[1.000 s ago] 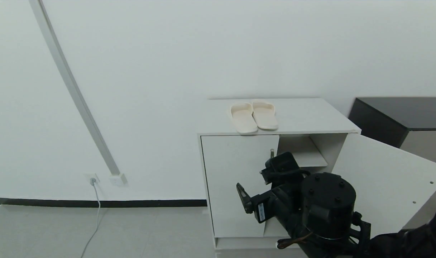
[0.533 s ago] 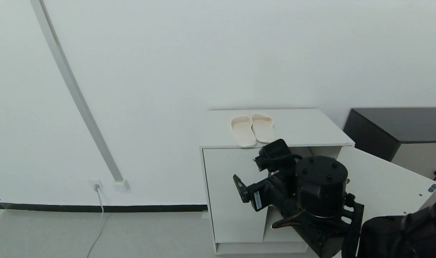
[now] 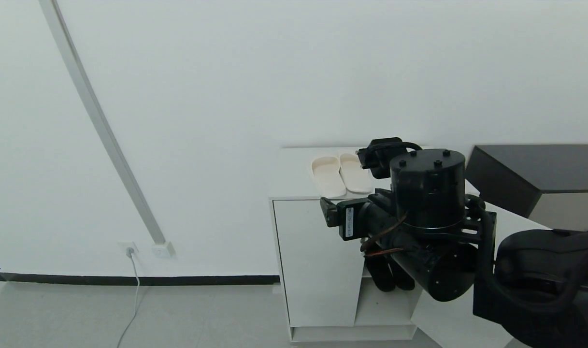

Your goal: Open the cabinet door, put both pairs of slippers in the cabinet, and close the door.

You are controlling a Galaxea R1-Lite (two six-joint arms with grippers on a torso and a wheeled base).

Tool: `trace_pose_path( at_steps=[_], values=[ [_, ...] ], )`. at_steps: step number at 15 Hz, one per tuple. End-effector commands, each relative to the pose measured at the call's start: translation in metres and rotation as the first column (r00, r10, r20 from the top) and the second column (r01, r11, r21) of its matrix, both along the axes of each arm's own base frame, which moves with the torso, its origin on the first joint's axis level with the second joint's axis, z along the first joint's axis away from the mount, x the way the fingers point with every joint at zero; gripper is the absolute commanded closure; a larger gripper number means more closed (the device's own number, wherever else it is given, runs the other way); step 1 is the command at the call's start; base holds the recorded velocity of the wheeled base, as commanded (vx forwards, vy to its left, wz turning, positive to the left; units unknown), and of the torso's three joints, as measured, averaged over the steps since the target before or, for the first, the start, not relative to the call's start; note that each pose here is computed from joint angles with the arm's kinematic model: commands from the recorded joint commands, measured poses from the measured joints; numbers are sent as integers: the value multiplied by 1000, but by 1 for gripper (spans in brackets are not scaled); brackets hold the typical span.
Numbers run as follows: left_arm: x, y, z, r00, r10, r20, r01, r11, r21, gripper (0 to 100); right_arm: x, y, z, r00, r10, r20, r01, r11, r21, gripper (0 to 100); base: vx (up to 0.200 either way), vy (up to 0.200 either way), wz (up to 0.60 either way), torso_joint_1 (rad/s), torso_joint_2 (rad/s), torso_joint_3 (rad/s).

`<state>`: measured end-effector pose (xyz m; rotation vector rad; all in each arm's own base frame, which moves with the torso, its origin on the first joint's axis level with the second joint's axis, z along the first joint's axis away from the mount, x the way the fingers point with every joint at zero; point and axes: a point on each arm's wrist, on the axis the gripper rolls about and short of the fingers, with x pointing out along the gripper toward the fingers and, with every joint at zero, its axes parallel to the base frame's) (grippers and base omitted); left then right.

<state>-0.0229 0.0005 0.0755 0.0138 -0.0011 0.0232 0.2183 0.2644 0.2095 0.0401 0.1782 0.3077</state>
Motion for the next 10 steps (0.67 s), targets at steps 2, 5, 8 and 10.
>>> trace_pose_path(
  at_steps=[2, 5, 8, 10],
  values=[
    [0, 0, 0, 1000, -2, -1, 2, 1000, 0, 100, 7, -1, -7, 1000, -16, -13, 16, 1000, -13, 0, 200, 0, 0, -2, -5, 0],
    [0, 0, 0, 1000, -2, -1, 2, 1000, 0, 100, 11, -2, -12, 999, -27, -22, 27, 999, -23, 0, 200, 0, 0, 4, -2, 2],
    [0, 0, 0, 1000, 0, -1, 0, 1000, 0, 100, 14, -1, -23, 999, -34, -39, 32, 998, -48, 0, 200, 0, 0, 7, 1, 1],
    [0, 0, 0, 1000, 1, -1, -1, 1000, -2, 100, 14, -2, -27, 998, -34, -46, 31, 998, -61, 0, 100, 0, 0, 1, 1, 1]
  ],
)
